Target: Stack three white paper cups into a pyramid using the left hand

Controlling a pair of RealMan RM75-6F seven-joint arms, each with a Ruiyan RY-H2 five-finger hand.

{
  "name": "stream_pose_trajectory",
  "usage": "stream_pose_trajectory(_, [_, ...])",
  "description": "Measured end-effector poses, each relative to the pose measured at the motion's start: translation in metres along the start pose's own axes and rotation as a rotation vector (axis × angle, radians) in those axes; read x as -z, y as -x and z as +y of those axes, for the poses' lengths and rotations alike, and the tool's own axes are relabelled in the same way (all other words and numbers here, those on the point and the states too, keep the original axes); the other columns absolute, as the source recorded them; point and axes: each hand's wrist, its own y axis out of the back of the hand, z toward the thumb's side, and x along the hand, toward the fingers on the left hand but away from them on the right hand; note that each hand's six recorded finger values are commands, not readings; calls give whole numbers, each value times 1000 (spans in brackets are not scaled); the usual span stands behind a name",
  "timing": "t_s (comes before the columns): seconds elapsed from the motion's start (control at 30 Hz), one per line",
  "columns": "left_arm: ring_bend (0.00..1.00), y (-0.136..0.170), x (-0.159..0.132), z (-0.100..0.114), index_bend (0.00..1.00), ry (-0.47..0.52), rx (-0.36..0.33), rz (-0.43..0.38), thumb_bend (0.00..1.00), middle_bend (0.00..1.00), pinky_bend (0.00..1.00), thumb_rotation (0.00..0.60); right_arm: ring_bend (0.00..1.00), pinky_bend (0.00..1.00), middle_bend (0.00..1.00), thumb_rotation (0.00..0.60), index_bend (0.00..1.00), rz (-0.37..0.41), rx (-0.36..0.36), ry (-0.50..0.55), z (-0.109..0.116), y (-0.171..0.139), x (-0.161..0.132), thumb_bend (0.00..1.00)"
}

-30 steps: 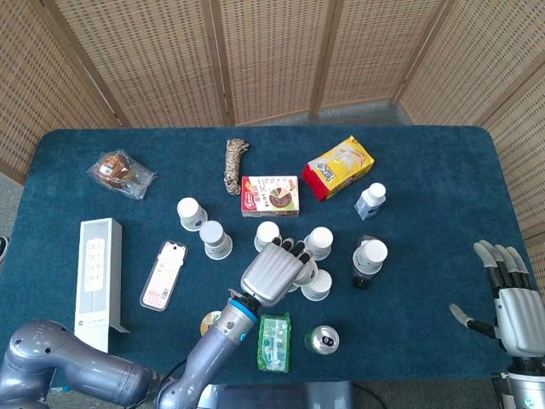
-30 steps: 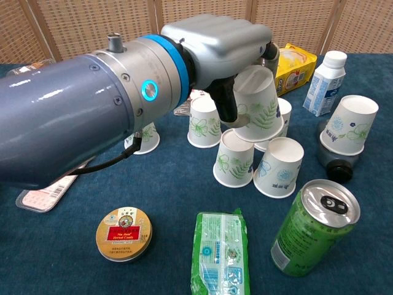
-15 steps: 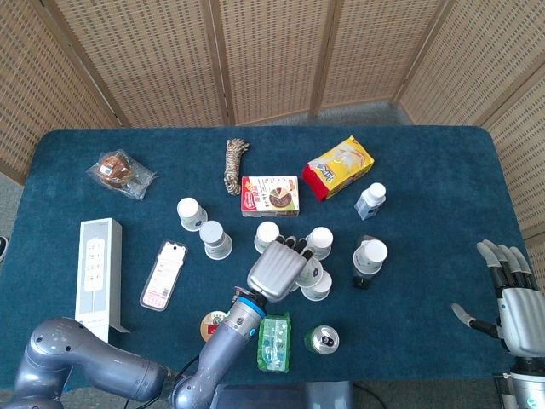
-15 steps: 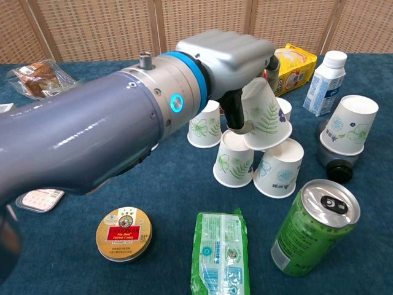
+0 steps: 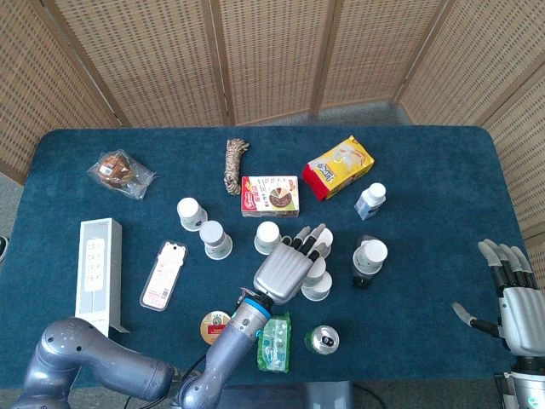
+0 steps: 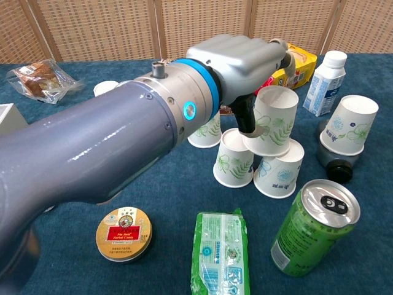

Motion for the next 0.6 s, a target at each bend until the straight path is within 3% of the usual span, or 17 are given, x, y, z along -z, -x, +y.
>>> stream_pose_trajectory(0.37, [0, 9, 18, 15, 6, 22, -23, 19, 311, 0, 273, 600, 0, 0, 0, 600, 2, 3, -5, -6, -1, -1, -1, 187])
stream_pose_trajectory(0.6, [0, 23, 54, 33, 0, -16, -44, 40, 311, 0, 196, 600, 0, 0, 0, 600, 2, 9, -10, -14, -4, -2, -3, 187])
